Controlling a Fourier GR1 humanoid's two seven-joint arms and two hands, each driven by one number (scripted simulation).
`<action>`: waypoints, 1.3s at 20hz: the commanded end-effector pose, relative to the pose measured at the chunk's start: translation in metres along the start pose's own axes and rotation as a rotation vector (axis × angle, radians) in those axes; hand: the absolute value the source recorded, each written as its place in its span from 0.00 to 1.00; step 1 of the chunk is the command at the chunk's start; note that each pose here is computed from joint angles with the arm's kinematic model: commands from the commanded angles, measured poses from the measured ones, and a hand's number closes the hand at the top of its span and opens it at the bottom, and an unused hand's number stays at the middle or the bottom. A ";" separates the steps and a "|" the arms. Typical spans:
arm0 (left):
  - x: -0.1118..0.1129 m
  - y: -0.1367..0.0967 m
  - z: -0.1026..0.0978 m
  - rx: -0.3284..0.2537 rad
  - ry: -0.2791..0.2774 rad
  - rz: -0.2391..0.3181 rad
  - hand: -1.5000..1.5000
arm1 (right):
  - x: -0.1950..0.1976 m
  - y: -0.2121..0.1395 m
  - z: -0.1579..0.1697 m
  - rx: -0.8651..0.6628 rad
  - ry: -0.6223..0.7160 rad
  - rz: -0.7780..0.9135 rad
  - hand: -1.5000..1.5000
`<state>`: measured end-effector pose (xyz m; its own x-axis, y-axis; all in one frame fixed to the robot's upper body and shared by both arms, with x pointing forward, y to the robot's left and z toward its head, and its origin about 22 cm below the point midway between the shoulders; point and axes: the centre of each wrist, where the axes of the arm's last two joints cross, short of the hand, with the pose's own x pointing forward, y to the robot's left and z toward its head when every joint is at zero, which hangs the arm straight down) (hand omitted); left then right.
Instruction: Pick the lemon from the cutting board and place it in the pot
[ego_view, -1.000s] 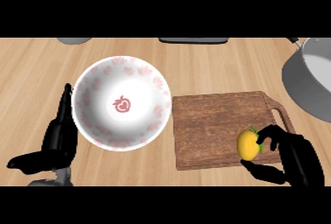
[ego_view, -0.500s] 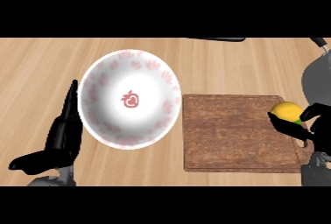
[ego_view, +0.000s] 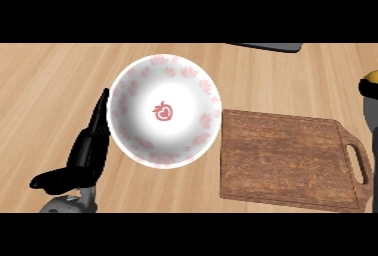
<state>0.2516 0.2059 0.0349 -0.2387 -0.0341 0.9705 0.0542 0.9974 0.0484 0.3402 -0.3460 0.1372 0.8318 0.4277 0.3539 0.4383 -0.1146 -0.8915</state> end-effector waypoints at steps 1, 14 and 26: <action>-0.005 -0.011 -0.003 -0.045 0.026 0.008 0.50 | 0.037 -0.025 -0.027 -0.111 0.182 0.075 1.00; -0.008 -0.011 -0.009 0.015 0.046 0.010 0.50 | 0.099 -0.027 -0.051 -0.194 0.374 0.220 1.00; -0.029 0.010 0.011 0.095 0.088 0.006 0.50 | 0.071 0.011 -0.071 -0.134 0.418 0.221 1.00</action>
<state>0.2547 0.2198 0.0261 -0.2274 -0.0591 0.9720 -0.0735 0.9964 0.0434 0.4308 -0.3721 0.1919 0.9806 0.1013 0.1678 0.1914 -0.3105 -0.9311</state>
